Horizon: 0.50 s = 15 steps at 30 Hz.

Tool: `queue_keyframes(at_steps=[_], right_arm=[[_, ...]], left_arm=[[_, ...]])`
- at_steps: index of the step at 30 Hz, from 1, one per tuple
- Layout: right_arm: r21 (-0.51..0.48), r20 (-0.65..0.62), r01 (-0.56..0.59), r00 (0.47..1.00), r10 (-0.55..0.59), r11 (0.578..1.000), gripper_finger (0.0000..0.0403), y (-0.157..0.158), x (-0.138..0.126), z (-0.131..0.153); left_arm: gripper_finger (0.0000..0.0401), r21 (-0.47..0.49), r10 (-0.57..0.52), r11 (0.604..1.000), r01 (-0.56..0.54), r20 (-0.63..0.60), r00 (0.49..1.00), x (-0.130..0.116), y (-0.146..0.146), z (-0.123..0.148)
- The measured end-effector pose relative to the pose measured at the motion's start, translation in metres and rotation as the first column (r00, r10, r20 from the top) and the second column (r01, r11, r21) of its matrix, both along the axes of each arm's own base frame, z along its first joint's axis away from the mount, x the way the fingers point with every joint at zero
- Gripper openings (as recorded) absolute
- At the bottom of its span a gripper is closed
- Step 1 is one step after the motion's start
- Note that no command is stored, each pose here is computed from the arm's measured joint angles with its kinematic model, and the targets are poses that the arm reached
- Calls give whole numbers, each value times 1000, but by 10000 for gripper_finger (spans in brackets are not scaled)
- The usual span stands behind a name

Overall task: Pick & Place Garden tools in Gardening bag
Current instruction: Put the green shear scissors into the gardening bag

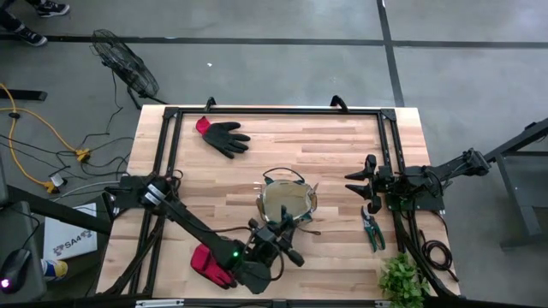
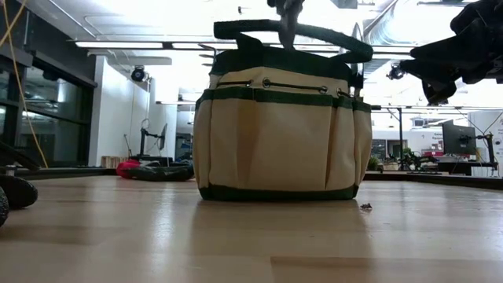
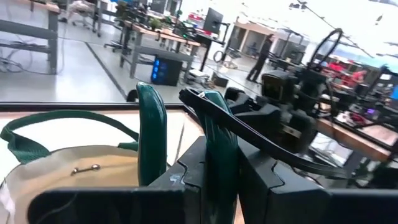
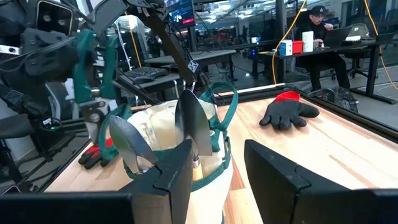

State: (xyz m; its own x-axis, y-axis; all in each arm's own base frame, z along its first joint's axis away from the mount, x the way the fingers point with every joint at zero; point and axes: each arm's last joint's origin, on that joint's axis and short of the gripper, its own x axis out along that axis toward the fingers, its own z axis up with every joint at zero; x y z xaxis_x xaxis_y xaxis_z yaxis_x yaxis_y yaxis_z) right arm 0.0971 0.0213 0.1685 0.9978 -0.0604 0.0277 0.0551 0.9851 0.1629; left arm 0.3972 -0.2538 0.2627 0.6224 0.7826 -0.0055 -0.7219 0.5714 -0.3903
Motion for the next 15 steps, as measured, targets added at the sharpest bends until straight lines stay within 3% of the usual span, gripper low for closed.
queue_keyframes(at_steps=[15], right_arm=[[0, 0, 0, 1000, 0, 1000, 137, 0, 0, 0]], left_arm=[[48, 40, 81, 996, -78, -55, 995, 18, 32, -4]])
